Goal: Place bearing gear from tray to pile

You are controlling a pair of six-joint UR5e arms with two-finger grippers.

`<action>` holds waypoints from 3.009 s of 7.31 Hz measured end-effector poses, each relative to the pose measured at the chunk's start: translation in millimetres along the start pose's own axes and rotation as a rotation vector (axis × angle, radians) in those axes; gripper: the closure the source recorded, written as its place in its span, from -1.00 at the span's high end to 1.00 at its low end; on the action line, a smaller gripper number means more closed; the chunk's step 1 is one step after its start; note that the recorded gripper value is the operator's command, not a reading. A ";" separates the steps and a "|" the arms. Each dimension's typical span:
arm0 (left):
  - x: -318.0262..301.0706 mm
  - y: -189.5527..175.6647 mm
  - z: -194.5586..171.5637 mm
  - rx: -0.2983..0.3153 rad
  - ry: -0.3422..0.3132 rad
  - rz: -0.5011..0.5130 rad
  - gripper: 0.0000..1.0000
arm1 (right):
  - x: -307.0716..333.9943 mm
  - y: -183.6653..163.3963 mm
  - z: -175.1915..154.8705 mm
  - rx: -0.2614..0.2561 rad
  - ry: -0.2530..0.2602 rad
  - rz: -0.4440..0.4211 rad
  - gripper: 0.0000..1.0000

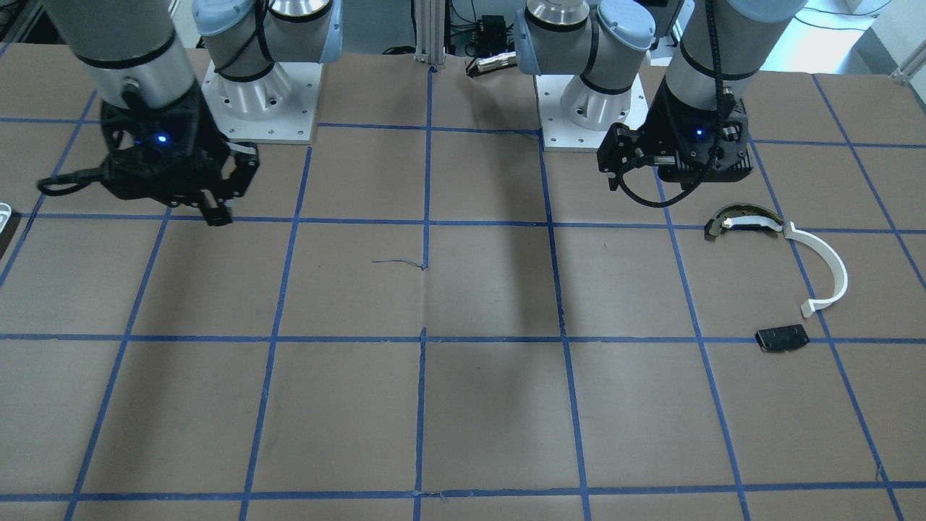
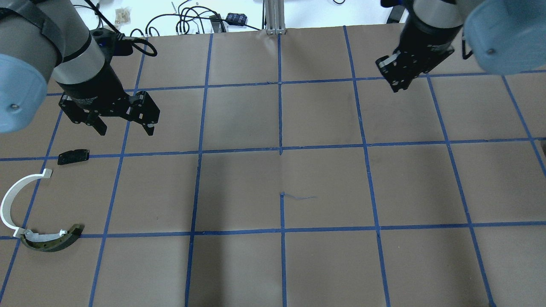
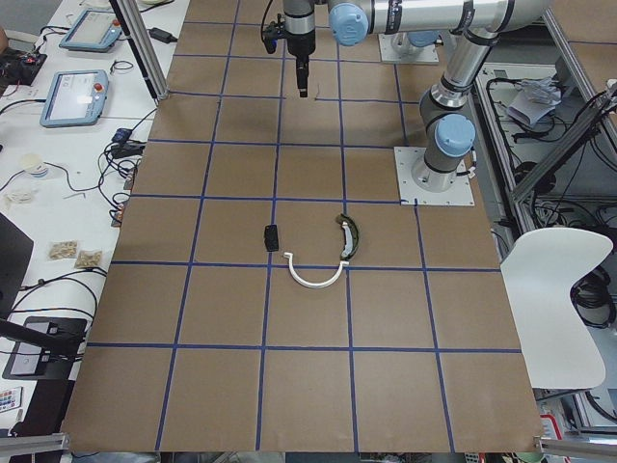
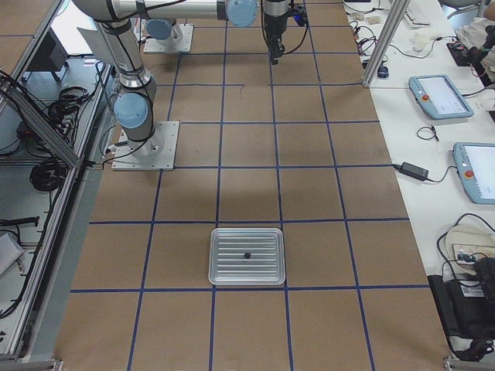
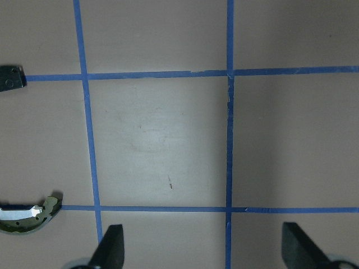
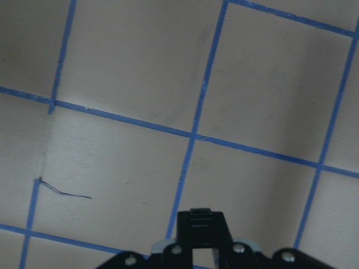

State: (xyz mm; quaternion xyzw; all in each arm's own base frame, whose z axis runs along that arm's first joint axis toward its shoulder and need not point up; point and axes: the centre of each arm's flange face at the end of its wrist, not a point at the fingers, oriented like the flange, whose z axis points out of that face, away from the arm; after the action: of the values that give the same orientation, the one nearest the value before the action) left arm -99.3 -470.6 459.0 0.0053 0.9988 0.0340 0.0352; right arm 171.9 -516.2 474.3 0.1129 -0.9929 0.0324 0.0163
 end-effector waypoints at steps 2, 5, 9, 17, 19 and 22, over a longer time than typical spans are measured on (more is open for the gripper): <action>-0.5 0.6 -0.5 0.000 -0.005 0.000 1.00 | -84.6 -22.1 37.0 0.038 -0.024 0.088 -0.84; -0.8 0.1 0.3 -0.002 -0.008 0.000 1.00 | -169.9 -39.4 100.3 0.034 -0.095 0.154 -0.82; -0.7 0.9 0.7 -0.004 -0.008 0.002 1.00 | -190.8 -25.6 169.6 0.043 -0.199 0.148 -0.61; -2.5 0.3 -0.5 -0.001 -0.019 0.003 1.00 | -156.5 -39.6 119.0 0.082 -0.197 0.185 0.85; -8.2 -3.6 2.2 -0.007 -0.017 -0.006 1.00 | -89.9 -54.0 66.2 0.061 -0.167 0.114 1.00; 4.5 -46.4 24.3 0.079 0.019 -0.026 1.00 | 44.8 -27.5 5.0 0.003 -0.056 -0.054 1.00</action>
State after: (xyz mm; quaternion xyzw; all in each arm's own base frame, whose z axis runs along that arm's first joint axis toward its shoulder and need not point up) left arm -102.4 -515.1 431.4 -0.0065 0.9996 -0.0060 0.0258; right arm 134.3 -553.2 472.8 0.1405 -0.9896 0.0305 -0.0107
